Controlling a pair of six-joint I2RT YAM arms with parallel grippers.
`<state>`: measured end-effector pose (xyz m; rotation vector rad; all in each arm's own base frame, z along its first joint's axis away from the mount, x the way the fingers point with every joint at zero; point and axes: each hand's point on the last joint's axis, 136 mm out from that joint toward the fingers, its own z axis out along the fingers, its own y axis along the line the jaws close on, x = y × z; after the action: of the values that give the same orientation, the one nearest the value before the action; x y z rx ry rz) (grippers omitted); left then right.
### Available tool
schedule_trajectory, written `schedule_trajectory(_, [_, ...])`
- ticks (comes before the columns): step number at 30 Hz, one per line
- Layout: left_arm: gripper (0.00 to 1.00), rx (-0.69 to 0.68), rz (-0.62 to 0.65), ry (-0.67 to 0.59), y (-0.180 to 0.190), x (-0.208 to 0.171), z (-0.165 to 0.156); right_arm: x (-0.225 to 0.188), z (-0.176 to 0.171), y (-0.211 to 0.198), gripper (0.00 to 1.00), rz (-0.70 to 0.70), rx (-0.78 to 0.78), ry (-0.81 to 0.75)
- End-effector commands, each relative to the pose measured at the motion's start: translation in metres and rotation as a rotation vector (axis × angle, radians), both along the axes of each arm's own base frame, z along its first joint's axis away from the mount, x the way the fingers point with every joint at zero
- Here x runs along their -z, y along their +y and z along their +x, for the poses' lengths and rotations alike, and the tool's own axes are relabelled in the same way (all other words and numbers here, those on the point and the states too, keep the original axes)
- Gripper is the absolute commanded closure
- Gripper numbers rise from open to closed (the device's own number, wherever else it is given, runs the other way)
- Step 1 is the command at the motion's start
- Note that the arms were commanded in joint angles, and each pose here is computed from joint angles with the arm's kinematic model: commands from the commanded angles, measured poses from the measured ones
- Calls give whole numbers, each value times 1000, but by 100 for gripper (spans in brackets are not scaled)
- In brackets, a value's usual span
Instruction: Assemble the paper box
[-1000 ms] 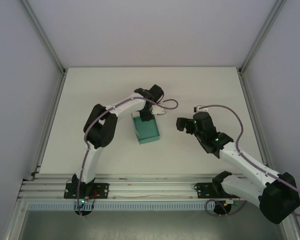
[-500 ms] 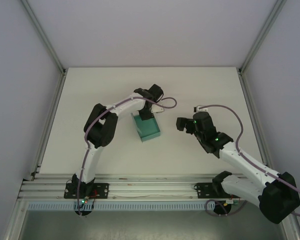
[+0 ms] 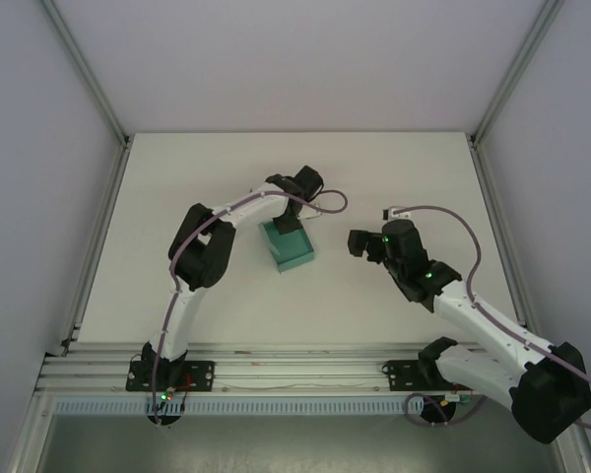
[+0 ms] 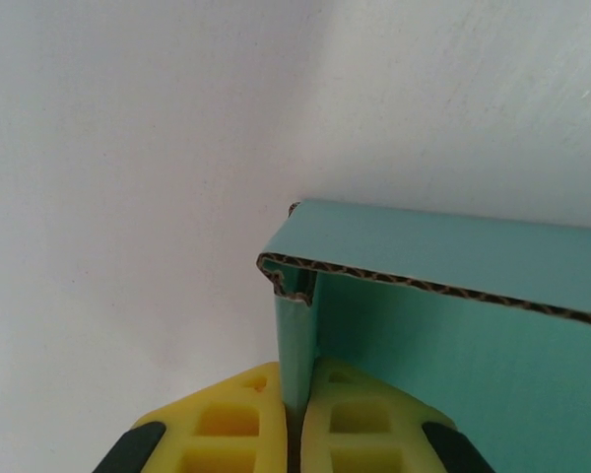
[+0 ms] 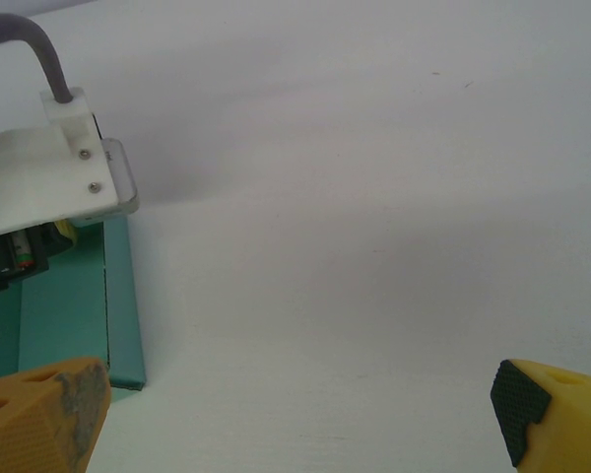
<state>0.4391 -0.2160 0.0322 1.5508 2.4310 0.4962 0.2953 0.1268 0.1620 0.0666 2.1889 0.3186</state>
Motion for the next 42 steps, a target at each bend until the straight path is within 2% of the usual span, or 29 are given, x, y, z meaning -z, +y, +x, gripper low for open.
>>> schedule_trajectory(1, [89, -50, 121, 300, 42, 92, -55, -20, 4, -5, 0, 5, 18, -59])
schedule_trajectory(5, [86, -51, 96, 288, 39, 82, -51, -22, 5, -4, 0, 10, 15, -63])
schedule_trajectory(9, [87, -57, 76, 283, 38, 77, -49, -21, 5, -3, 0, 15, 14, -64])
schedule_trajectory(12, [100, -75, 78, 248, 39, 75, -41, -21, 5, -3, 0, 14, 13, -63])
schedule_trajectory(16, [100, -108, 63, 126, 37, 62, -18, -21, 5, -3, 0, 15, 13, -64])
schedule_trajectory(18, [100, -143, 16, 3, 31, 40, 4, -21, 5, -2, 0, 20, 10, -58])
schedule_trajectory(20, [100, -219, -46, -176, 25, -2, 30, -23, 7, -1, 0, 38, 27, -53])
schedule_trajectory(23, [100, -322, -151, -401, 14, -74, 50, -25, 12, 5, 0, 100, 41, -41])
schedule_trajectory(28, [100, -411, -278, -621, -2, -163, 46, -40, 26, 32, 0, 227, -16, -74])
schedule_trajectory(32, [100, -438, -353, -685, -15, -192, 38, -49, 41, 54, 1, 297, -42, -98])
schedule_trajectory(36, [100, -480, -400, -707, -22, -202, 32, -42, 63, 61, 4, 241, 32, -100])
schedule_trajectory(39, [100, -485, -423, -724, -29, -209, 25, -43, 81, 64, 11, 233, 99, -116])
schedule_trajectory(42, [100, -489, -426, -739, -32, -211, 23, -41, 94, 67, 24, 228, 153, -118])
